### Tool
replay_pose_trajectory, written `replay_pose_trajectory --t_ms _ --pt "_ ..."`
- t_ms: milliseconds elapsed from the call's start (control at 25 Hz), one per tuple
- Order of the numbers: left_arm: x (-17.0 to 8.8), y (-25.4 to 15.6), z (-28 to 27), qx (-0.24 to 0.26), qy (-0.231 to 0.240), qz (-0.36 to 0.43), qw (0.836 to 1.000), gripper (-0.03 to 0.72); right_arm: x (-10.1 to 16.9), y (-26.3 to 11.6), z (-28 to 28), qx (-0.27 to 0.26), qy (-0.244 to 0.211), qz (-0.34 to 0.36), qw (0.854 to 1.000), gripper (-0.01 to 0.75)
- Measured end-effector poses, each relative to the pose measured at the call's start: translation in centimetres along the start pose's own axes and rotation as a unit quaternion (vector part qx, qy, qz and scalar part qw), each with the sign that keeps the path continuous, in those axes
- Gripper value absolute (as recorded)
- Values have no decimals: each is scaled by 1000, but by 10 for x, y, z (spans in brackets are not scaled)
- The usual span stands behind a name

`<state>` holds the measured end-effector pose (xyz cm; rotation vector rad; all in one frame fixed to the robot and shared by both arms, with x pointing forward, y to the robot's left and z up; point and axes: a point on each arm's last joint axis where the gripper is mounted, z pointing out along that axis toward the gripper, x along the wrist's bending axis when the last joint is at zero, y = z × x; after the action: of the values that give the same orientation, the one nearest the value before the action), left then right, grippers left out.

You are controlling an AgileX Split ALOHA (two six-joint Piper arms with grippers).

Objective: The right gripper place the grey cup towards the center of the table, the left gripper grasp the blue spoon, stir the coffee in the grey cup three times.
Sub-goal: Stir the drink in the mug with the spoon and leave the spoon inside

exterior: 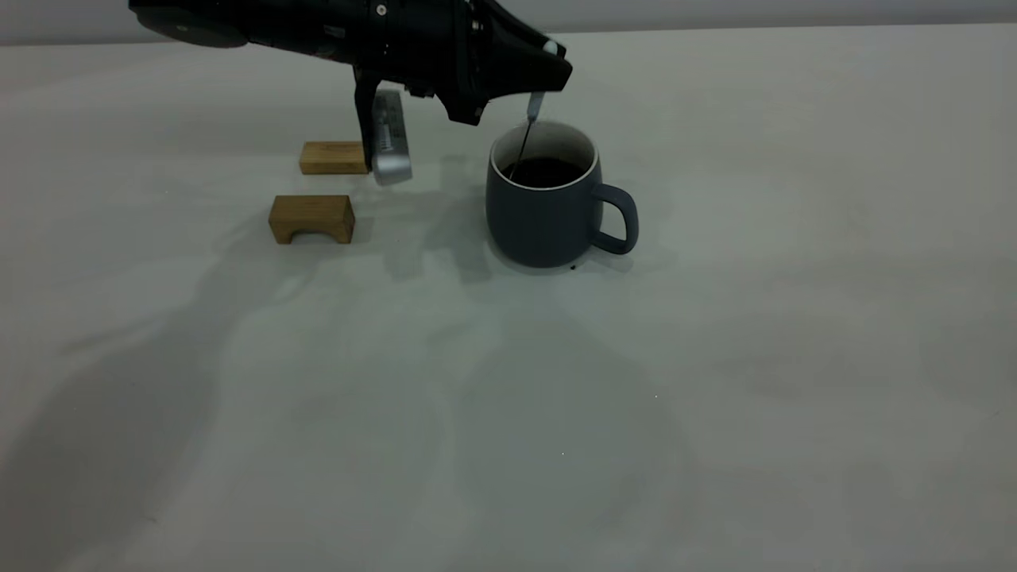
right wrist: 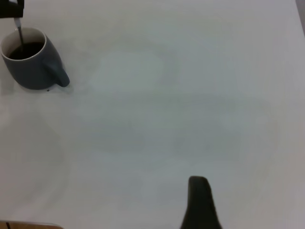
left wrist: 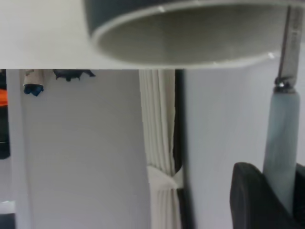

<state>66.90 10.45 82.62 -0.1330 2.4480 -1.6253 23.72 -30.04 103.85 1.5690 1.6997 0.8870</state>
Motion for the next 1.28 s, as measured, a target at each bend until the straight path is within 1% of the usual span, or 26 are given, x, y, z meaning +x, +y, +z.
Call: replay_pose_trajectory --t_ms 80,240,320,480,600,720,920,1040,1200,1280 --pt "2 -3 0 17 8 24 1000 169 0 0 0 0 0 0 1000 591" --pt "5 -10 0 55 27 31 998 169 0 0 0 0 0 0 1000 591" --pt "8 -12 1 71 41 15 997 169 0 0 0 0 0 0 1000 591" --pt "15 -15 6 81 64 -40 994 169 0 0 0 0 0 0 1000 591" --pt "15 -15 6 80 71 -85 991 169 0 0 0 0 0 0 1000 591" --pt "14 -14 6 70 67 -121 988 169 0 0 0 0 0 0 1000 591" --pt "12 -6 8 26 49 -155 986 168 0 0 0 0 0 0 1000 591" --pt "10 -1 8 5 35 -141 989 168 0 0 0 0 0 0 1000 591" --pt "9 2 9 -1 27 -79 997 168 0 0 0 0 0 0 1000 591" --pt "8 2 8 -3 24 -62 998 172 0 0 0 0 0 0 1000 591"
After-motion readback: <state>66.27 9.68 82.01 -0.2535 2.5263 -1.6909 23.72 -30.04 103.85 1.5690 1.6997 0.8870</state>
